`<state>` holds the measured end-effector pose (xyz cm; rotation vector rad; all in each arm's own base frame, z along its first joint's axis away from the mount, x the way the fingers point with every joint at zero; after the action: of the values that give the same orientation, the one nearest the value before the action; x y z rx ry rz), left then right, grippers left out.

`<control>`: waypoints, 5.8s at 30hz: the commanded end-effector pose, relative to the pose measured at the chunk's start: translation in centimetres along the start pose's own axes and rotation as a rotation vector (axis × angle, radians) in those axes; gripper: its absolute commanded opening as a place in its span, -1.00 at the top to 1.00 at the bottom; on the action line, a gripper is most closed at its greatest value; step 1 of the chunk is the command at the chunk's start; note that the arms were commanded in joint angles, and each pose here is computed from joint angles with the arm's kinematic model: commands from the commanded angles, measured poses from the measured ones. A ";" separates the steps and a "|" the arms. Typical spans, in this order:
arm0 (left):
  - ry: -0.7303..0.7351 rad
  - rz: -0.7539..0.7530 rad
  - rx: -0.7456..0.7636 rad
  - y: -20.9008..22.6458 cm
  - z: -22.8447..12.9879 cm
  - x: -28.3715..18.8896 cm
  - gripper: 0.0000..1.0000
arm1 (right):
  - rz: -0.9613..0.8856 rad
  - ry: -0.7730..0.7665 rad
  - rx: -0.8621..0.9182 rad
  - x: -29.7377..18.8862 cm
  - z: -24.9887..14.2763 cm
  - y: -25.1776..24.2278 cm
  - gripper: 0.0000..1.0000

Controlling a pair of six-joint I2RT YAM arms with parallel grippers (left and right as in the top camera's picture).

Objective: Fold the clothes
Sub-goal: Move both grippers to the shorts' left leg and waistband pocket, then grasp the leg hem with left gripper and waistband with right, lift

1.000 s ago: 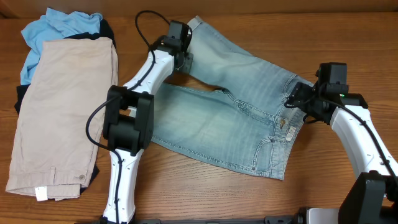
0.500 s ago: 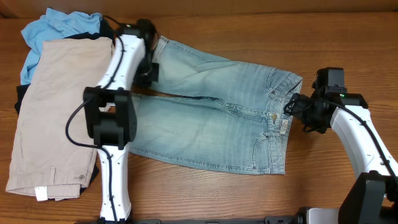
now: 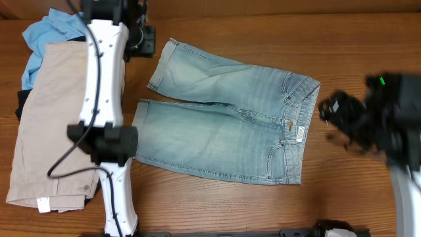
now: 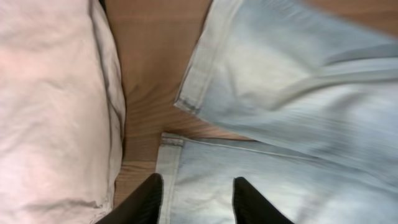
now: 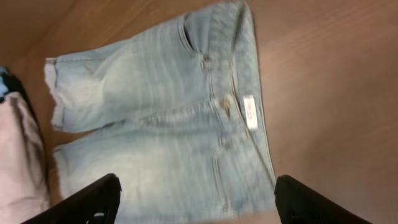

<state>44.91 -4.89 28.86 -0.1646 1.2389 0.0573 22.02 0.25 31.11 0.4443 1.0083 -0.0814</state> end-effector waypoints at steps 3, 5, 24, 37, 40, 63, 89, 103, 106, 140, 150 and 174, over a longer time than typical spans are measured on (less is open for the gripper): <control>-0.085 -0.022 0.069 -1.7 -4.2 -7.9 -0.58 | -0.024 -0.054 0.117 -3.4 -3.5 -1.1 -0.69; -0.043 0.026 0.053 -1.7 -6.4 -8.0 -1.00 | -0.048 -0.053 0.153 -4.0 -5.2 -1.8 -0.71; 0.298 0.340 -0.514 5.2 -20.4 7.5 -1.00 | -0.267 0.214 0.298 6.4 -8.8 -6.2 -1.00; 0.365 0.228 -0.858 5.9 -22.7 12.0 -0.82 | -0.168 0.387 0.408 11.4 -8.4 -4.7 -1.00; 0.361 0.254 -0.872 6.2 -23.0 12.0 -0.82 | -0.175 0.400 0.409 12.4 -9.0 -5.0 -1.00; 0.201 0.399 -1.079 9.9 -24.9 15.4 -0.71 | -0.213 0.375 0.300 15.7 -11.9 -4.1 -0.64; 0.220 0.393 -1.000 10.3 -26.5 16.5 -0.08 | -0.213 0.388 0.226 15.8 -13.4 -1.9 -0.25; 0.221 0.404 -0.935 10.5 -26.5 16.5 0.92 | -0.298 0.403 0.259 16.8 -15.8 -0.1 -0.23; 0.225 0.405 -0.929 10.5 -26.5 16.4 0.92 | -0.341 0.430 0.283 17.5 -16.3 -0.4 -0.23; 0.103 0.326 -0.736 8.8 -15.5 6.7 0.92 | -0.464 0.315 0.266 14.7 -9.9 -3.1 0.92; -0.033 0.241 -0.631 7.4 -10.7 -5.0 0.92 | -0.234 0.164 0.110 3.2 -4.2 -0.1 0.92; -0.215 0.063 -0.435 -0.5 -6.4 3.8 0.91 | -0.435 0.195 0.184 8.6 -4.9 -4.3 0.92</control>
<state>38.66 -7.42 26.25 -0.5452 1.0156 0.3235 20.90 1.75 21.68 0.4532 1.3005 -0.3948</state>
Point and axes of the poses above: each gripper's point midway between its finger pads, its own x axis out along the fingers, its own y axis along the line the jaws close on, z = x × y, the point moved 5 cm from there along -x, back along the fingers, and after that the axes turned 9 degrees about -x, right-handed, at the moved point
